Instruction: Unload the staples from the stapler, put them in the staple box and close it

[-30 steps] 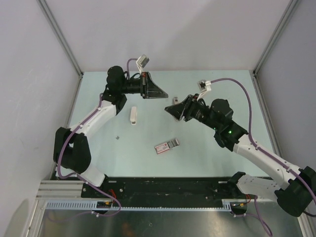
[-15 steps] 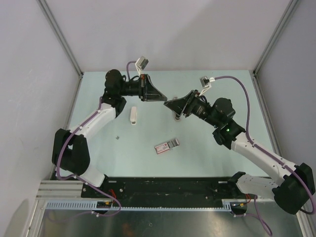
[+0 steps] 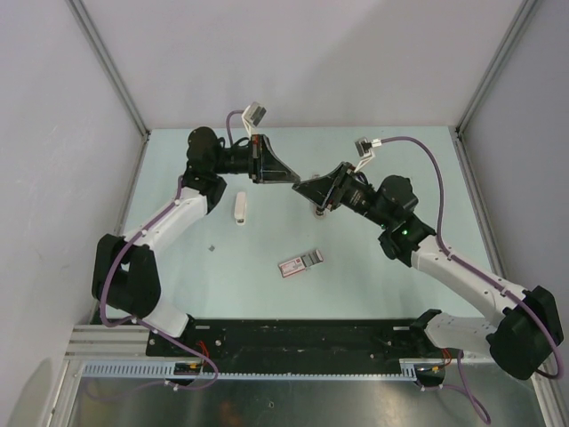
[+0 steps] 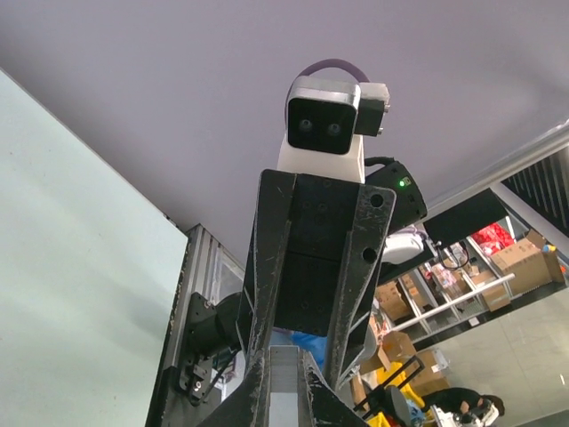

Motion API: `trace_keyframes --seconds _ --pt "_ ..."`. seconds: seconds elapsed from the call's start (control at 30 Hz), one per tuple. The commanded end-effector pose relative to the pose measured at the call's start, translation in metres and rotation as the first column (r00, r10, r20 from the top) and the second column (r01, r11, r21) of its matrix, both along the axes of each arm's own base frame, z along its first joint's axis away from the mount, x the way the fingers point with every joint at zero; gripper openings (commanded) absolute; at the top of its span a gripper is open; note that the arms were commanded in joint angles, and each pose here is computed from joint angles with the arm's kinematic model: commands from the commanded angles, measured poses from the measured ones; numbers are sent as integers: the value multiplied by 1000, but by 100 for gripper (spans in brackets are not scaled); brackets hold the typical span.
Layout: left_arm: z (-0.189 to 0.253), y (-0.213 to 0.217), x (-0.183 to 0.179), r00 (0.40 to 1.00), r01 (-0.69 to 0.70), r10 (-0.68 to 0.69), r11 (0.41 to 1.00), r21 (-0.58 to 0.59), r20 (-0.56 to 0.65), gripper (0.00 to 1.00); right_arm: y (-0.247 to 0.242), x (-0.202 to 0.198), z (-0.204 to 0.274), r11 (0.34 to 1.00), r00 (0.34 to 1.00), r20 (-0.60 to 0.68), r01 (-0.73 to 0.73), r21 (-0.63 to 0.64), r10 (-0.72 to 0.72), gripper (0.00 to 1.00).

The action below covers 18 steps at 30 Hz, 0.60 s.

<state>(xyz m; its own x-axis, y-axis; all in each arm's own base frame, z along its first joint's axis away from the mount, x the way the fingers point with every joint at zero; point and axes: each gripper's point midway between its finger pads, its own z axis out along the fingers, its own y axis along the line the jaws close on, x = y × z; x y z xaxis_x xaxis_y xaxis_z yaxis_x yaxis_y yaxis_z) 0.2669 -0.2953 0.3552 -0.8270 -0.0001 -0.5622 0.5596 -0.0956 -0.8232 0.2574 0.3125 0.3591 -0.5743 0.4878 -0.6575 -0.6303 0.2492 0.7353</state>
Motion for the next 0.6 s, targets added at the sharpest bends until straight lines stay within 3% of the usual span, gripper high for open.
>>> trace_keyframes --seconds 0.0,0.33,0.47,0.57 --pt "14 4 -14 998 19 -17 1000 -20 54 0 0 0 18 998 999 48 -7 56 4 38" --pt "12 5 -16 998 20 -19 1000 -19 64 5 -2 2 16 999 999 37 6 52 -8 16" --pt "11 6 -18 997 23 -22 1000 -18 73 16 -3 2 15 999 999 35 15 44 -16 10" --pt "10 6 -18 997 19 -18 1000 -19 81 34 -3 2 12 999 999 30 17 31 -18 8"
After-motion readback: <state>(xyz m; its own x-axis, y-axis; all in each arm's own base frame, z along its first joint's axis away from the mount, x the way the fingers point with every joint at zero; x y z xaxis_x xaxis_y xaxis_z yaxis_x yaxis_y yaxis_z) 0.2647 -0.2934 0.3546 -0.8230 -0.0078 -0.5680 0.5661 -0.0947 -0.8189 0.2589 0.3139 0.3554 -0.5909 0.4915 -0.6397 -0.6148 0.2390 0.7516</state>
